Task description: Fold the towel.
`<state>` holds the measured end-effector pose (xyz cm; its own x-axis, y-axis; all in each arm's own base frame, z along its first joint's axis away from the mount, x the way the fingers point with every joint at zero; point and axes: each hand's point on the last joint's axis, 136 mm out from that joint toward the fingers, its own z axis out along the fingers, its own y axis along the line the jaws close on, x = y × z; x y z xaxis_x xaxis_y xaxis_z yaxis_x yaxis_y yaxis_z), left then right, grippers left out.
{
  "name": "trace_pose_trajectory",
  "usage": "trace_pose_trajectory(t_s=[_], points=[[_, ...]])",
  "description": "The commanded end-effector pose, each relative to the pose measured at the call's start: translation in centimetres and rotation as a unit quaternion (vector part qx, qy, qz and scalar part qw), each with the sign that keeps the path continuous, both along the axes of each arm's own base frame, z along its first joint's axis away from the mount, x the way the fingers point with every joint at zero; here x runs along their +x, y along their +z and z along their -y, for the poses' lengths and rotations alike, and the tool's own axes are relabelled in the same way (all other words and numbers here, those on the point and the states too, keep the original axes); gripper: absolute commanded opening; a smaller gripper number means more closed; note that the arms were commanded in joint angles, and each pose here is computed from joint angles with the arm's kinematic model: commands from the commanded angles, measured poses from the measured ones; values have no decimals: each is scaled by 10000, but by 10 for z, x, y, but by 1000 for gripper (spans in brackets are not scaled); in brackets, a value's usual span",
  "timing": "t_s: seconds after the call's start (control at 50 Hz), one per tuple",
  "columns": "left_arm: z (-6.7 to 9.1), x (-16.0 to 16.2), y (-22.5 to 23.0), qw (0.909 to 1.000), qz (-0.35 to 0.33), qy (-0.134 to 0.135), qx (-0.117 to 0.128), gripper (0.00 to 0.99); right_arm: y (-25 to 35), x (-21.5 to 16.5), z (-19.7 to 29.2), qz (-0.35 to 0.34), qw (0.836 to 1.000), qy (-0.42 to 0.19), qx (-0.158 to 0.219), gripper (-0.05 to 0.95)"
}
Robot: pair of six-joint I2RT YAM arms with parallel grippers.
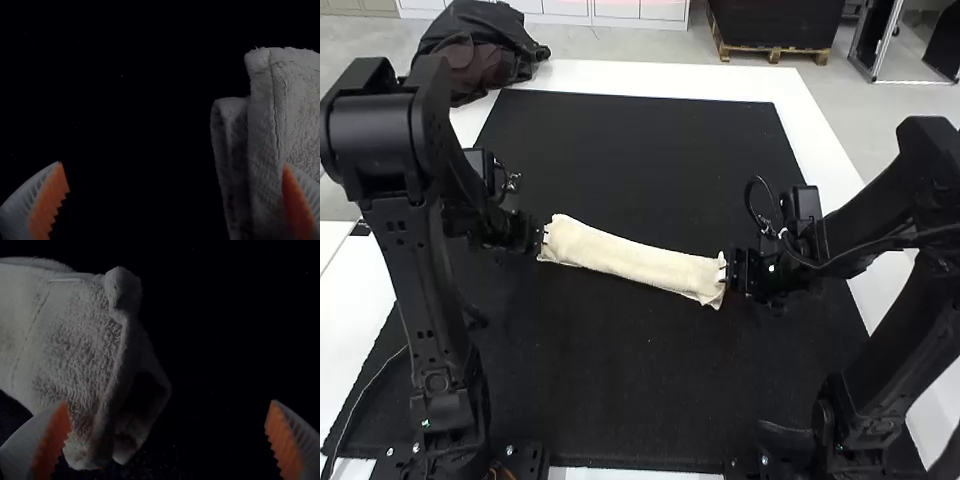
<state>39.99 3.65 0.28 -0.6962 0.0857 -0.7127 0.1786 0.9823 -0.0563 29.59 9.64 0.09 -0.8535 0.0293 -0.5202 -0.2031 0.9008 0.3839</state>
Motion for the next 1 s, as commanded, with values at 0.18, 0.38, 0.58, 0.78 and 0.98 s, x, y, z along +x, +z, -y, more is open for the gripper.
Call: trace_pose_trajectory(t_s=[0.18,0.38,0.58,0.78,0.98], points=[[-13,3,6,9998,121,135,-12,962,-1,0,-5,22,9999,96,-36,898],[-14,7,13,9991,232,261,-255,961,1,1,-13,61,9998,200,-8,897],[-11,10,26,9982,389,242,-394,961,-2,3,-21,-10,9996,290,9,897],[-6,10,37,9965,465,267,-641,961,-1,10,-28,19,9995,322,65,898],[5,1,31,9952,227,158,-935,961,-7,11,-36,-40,9992,379,96,898]])
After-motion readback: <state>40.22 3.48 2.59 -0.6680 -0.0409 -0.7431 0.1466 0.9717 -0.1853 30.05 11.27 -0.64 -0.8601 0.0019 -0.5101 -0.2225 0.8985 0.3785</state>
